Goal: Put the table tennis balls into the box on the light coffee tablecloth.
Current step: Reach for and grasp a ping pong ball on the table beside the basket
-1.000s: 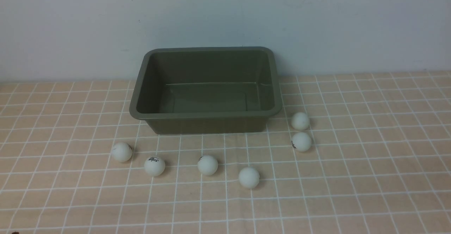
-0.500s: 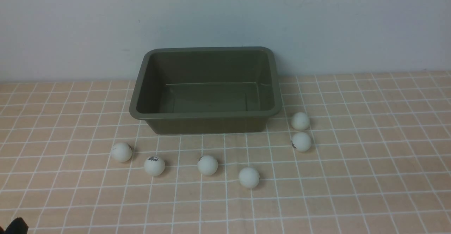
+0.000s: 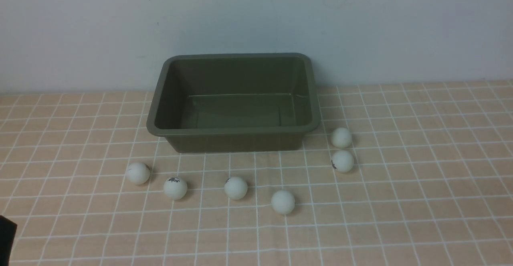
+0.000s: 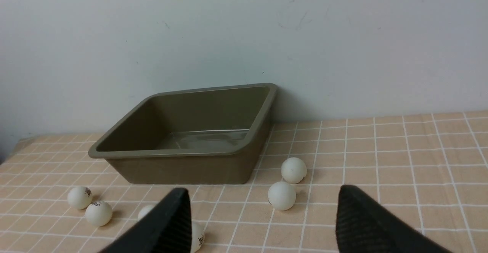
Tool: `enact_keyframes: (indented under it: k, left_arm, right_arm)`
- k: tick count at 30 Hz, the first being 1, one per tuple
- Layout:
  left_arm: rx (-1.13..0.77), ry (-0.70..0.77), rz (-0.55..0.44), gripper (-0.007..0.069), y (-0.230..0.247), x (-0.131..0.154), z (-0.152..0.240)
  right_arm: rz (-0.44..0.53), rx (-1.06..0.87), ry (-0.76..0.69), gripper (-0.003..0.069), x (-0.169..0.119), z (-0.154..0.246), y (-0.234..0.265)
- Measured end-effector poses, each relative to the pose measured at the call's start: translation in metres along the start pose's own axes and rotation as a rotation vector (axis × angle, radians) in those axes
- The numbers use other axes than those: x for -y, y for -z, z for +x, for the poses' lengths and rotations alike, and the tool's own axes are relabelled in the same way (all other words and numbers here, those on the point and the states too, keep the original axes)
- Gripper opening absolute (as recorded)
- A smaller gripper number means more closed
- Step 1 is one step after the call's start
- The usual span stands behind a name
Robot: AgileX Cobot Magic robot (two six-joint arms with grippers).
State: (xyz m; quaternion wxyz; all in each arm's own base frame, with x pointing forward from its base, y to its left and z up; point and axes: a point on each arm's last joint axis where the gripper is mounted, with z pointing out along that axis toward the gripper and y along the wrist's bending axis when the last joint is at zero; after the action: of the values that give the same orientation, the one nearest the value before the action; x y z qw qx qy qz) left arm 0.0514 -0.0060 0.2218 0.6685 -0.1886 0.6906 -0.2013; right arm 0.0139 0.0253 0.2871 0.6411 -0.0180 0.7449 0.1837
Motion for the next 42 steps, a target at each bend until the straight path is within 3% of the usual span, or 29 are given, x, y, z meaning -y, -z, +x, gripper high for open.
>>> enact_keyframes:
  k: [9,12,17,21,29,35,42]
  left_arm:
    - [-0.289,-0.244,0.067,0.0225,0.001,0.044,-0.041]
    - [-0.364,-0.397,0.07,0.0243,-0.011,0.056,-0.062]
    - [-0.467,-0.58,0.034,0.0302,-0.043,0.058,-0.08]
    - [-0.615,-0.734,0.033,0.0376,-0.078,0.051,-0.08]
    - [-0.788,-0.7,0.05,0.038,-0.12,0.043,-0.072]
    - [-0.919,-0.692,0.077,0.0339,-0.147,0.042,-0.072]
    - [-0.935,-0.823,0.103,0.0329,-0.184,0.032,-0.07]
  right_arm:
    - [-0.001,0.0,0.019,0.0463,0.0,0.0,0.0]
    - [-0.003,-0.001,0.066,0.0463,0.0,0.0,0.0]
    - [-0.013,-0.027,0.084,0.0463,-0.001,0.002,0.0]
    - [-0.074,-0.016,0.078,0.0463,-0.007,0.002,0.0]
    - [-0.225,-0.119,0.251,0.0463,-0.018,-0.003,-0.013]
    - [-0.243,-0.216,0.258,0.0463,-0.015,-0.003,-0.03]
    - [-0.249,-0.249,0.337,0.0463,-0.011,-0.003,-0.04]
